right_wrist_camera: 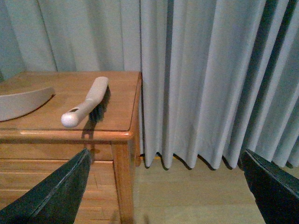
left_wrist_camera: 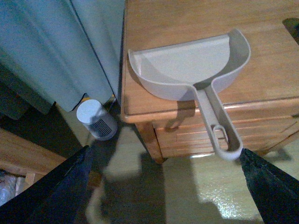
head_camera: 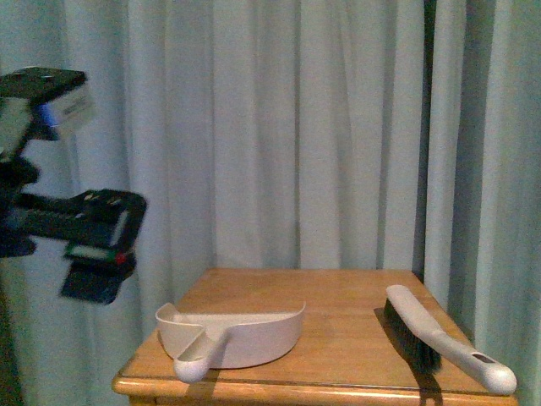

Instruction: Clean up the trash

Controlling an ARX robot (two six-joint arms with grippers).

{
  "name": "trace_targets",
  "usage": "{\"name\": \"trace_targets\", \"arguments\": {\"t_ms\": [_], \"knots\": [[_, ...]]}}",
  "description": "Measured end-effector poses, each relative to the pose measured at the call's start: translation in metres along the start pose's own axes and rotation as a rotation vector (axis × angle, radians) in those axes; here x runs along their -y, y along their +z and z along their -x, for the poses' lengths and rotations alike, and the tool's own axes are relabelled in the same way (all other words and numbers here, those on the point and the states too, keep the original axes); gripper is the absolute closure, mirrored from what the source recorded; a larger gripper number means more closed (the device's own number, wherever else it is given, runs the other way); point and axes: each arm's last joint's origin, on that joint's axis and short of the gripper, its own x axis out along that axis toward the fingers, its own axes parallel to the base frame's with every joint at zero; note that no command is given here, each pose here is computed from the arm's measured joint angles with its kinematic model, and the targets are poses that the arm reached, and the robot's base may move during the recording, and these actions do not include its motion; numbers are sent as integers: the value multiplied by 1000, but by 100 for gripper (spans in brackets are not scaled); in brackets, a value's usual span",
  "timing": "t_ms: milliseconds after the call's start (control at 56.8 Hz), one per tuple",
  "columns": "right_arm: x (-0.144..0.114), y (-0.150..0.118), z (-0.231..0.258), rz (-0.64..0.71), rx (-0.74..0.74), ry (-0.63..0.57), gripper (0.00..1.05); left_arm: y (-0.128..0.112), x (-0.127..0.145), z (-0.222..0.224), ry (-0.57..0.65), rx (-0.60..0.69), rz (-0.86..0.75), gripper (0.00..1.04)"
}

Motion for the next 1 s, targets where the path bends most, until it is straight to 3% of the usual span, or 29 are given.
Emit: {"name": "trace_targets", "arguments": {"t_ms": [123,264,599,1004], "knots": [[0,0,0,0,0,0,7,23,19,-29,14,-56,39,8],[0,0,0,0,0,0,7,28,41,-60,24,-131,74,8],[0,0,0,0,0,0,7,6,77,-104,32,-247,49,8],[0,0,0,0,0,0,7,-13,74,-138,67,-257,21,8]]}}
